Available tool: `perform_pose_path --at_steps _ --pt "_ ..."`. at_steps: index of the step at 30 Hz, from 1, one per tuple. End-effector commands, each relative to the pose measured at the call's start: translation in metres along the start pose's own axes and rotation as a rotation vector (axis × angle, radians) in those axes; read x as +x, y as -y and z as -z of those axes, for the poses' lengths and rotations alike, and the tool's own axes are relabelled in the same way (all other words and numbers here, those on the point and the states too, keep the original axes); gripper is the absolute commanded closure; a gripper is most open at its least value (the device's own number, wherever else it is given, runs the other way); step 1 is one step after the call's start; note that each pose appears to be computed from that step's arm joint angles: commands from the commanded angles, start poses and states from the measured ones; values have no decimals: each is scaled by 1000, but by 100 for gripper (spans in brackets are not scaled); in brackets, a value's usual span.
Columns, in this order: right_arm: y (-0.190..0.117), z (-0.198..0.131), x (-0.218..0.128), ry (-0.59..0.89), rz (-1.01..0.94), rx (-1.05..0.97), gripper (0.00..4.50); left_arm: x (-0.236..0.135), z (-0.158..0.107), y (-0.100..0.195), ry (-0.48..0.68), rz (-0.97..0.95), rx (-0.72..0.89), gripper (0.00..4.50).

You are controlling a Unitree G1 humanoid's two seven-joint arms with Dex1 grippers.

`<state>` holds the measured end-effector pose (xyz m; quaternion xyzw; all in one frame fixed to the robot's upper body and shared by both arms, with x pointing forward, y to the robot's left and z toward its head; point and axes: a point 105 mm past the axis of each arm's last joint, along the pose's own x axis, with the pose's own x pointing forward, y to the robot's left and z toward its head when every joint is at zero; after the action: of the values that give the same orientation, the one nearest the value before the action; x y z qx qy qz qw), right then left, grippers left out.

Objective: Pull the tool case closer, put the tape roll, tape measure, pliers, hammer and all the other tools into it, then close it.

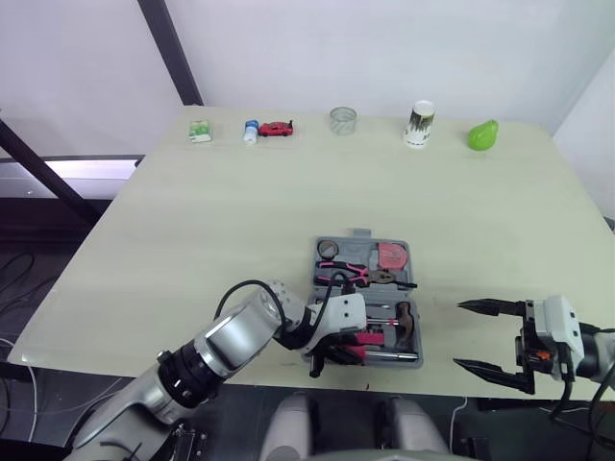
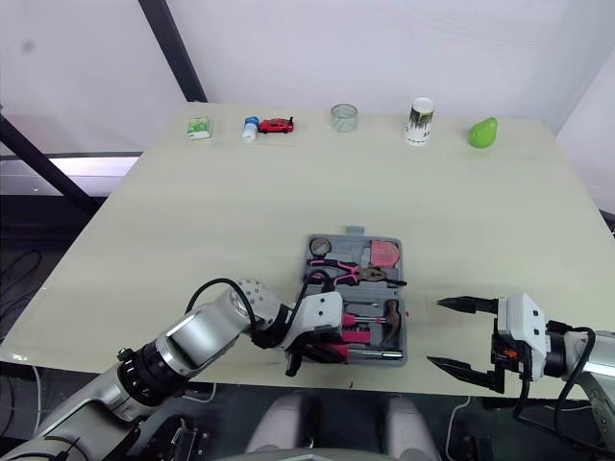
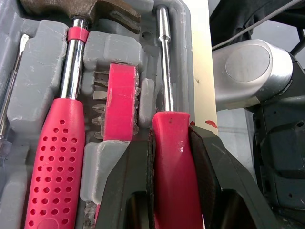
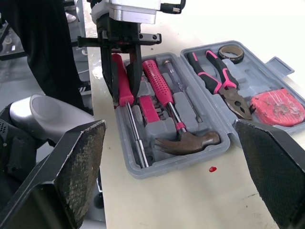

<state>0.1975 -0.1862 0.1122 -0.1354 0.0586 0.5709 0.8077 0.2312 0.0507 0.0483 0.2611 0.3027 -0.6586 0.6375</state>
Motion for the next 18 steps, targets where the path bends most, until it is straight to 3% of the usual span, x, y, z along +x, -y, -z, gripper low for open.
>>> perform_pose_path --at_steps 1,2,11,18 --pt "0 -6 1 15 5 -31 0 2 -3 0 -4 2 40 284" --pt "-1 -5 1 14 5 -30 0 2 -3 0 -13 -5 58 255" --pt "0 -4 2 15 14 -34 0 -9 -5 2 -33 -5 96 255" --pt "0 -4 2 18 21 -33 0 -25 -19 3 34 16 130 255"
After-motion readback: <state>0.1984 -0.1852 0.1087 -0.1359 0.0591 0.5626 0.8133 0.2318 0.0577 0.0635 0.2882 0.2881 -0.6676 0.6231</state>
